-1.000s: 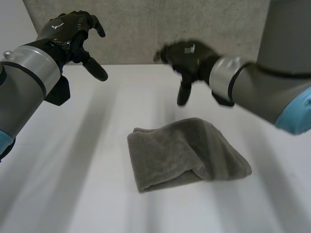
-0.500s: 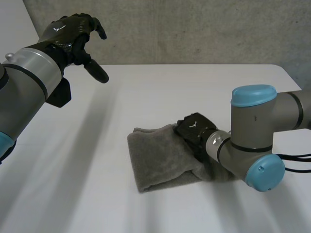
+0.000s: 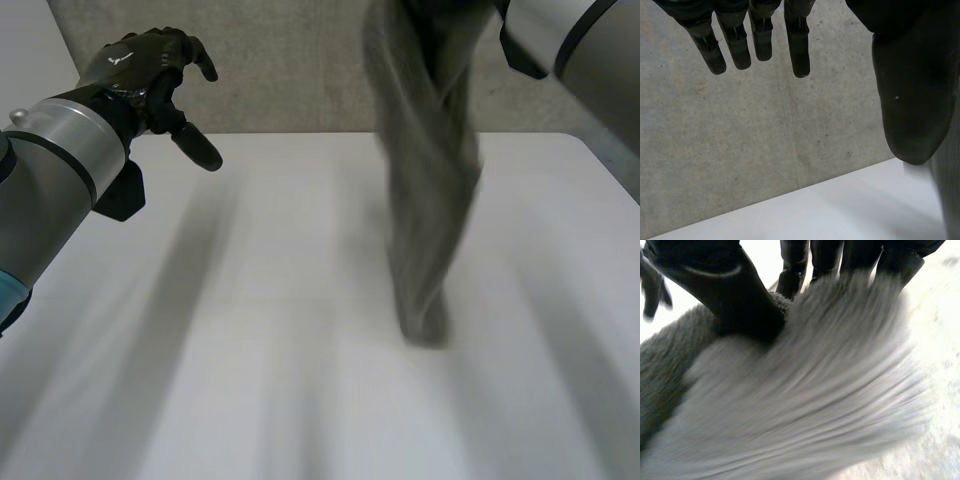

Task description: Fold the towel.

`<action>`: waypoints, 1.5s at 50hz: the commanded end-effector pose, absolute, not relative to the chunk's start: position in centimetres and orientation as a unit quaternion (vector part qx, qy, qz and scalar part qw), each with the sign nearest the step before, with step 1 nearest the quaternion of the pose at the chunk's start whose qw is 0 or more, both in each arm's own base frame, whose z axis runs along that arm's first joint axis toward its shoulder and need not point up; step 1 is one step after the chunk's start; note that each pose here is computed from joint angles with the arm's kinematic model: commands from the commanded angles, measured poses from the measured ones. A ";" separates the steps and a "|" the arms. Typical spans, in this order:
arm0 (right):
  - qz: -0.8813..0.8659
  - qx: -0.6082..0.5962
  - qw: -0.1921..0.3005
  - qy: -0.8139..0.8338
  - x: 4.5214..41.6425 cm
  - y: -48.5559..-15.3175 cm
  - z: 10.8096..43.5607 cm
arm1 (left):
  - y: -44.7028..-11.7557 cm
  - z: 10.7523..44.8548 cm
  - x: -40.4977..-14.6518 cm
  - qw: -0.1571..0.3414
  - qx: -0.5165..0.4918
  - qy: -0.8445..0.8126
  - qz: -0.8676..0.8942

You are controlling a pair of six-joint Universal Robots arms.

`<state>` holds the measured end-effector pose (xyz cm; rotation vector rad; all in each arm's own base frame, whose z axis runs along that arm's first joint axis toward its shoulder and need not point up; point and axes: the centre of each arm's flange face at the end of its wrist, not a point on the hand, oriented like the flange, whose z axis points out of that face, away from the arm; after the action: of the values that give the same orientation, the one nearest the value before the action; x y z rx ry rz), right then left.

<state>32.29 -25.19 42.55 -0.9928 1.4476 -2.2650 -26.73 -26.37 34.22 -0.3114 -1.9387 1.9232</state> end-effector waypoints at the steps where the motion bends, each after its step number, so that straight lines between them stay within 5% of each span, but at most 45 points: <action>1: -0.532 -0.506 0.153 0.662 32.6 -25.4 26.7 | -26.4 34.4 -26.7 0.195 -0.110 -0.690 0.689; 2: -0.531 -0.507 0.152 0.662 32.6 -25.4 26.6 | -26.4 34.4 -26.7 0.195 -0.110 -0.690 0.689; 4: -0.336 -0.635 0.086 0.690 31.1 -23.1 18.8 | -26.2 34.7 -26.6 0.196 -0.109 -0.687 0.691; 6: -0.303 -0.658 0.056 0.687 30.8 -22.8 17.8 | -26.1 34.8 -26.6 0.197 -0.110 -0.686 0.692; 10: -0.382 -0.597 0.038 0.704 31.3 -24.9 19.0 | -26.1 34.9 -26.6 0.197 -0.110 -0.685 0.693; 15: -0.540 -0.497 0.073 0.675 31.8 -26.3 25.6 | -26.1 34.8 -26.6 0.197 -0.110 -0.686 0.692; 21: -0.567 -0.481 0.072 0.665 32.0 -26.7 26.3 | -26.1 34.7 -26.6 0.196 -0.110 -0.687 0.691; 43: -0.539 -0.447 -0.022 0.714 31.3 -34.8 15.0 | -26.1 34.6 -26.6 0.197 -0.111 -0.688 0.690; 63: -0.529 -0.449 -0.021 0.720 31.6 -35.3 14.8 | -26.1 34.7 -26.6 0.196 -0.110 -0.687 0.691; 68: -0.585 -0.431 -0.021 0.687 32.2 -35.4 20.2 | -26.1 34.7 -26.6 0.196 -0.110 -0.687 0.691; 70: -0.679 -0.391 -0.010 0.621 32.2 -34.1 30.1 | -26.1 34.8 -26.6 0.197 -0.110 -0.686 0.692; 71: -0.680 -0.390 -0.010 0.621 32.2 -34.1 30.1 | -26.1 34.8 -26.6 0.197 -0.110 -0.686 0.692; 73: -0.794 -0.291 0.070 0.529 31.5 -30.5 41.7 | -26.1 34.8 -26.5 0.196 -0.109 -0.686 0.692; 74: -0.795 -0.290 0.070 0.529 31.4 -30.4 41.8 | -26.1 34.8 -26.5 0.196 -0.109 -0.686 0.692; 75: -0.830 -0.231 0.136 0.489 30.4 -28.7 46.2 | -26.1 34.8 -26.5 0.196 -0.109 -0.686 0.692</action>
<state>32.23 -35.30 22.24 -1.3530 2.1469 -1.9195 -26.56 -26.09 34.75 -0.3080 -1.9225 1.9363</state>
